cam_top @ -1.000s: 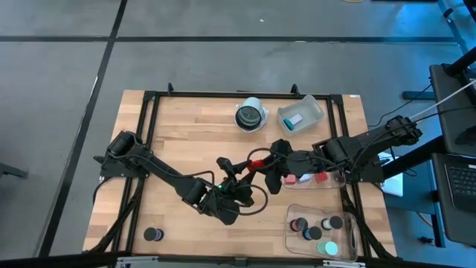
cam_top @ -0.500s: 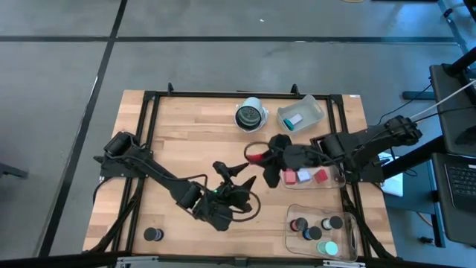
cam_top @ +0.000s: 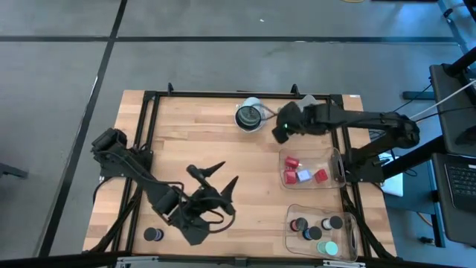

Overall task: Pick & Place Office items
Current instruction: Put the red digital clock into the gray bin

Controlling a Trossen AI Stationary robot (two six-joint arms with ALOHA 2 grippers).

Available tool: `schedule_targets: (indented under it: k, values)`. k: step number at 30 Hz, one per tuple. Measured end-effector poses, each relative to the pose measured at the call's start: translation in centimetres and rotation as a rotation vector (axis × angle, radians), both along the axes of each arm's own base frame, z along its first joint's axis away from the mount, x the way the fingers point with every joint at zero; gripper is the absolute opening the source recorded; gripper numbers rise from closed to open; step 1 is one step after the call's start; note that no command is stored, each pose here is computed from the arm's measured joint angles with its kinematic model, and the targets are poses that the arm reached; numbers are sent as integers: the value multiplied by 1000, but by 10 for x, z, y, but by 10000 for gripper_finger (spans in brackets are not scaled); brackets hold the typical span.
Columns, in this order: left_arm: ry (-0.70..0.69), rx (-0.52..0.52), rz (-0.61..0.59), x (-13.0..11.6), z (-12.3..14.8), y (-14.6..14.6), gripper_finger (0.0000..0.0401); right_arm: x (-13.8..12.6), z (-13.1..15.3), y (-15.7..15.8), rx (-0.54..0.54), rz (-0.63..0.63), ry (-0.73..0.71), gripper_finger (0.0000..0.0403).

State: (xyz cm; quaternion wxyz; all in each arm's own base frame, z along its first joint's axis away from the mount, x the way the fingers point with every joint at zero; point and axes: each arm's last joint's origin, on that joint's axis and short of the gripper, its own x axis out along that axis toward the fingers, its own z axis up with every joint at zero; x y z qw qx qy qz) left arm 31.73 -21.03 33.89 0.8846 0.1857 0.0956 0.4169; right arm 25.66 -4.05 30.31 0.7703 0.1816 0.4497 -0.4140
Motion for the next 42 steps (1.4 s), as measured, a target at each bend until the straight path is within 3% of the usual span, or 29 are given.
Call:
schedule_targets:
  k: [5, 10, 16, 25, 42]
  values:
    - [-36, -132, -99, -21, 6, 6, 283, -15, -36, -46, 30, -143, 72, 69]
    - [64, -352, -200, -31, 0, 21, 283, -27, -64, -85, 69, -254, -16, 63]
    - [197, -532, -144, -40, -19, 34, 283, -40, -84, -112, 136, -335, -112, 70]
    - [207, -555, -37, -51, -40, 41, 283, -42, -110, -117, 188, -376, -41, 68]
    - [251, -610, -29, -55, -42, 40, 283, -39, -111, -119, 173, -358, -55, 85]
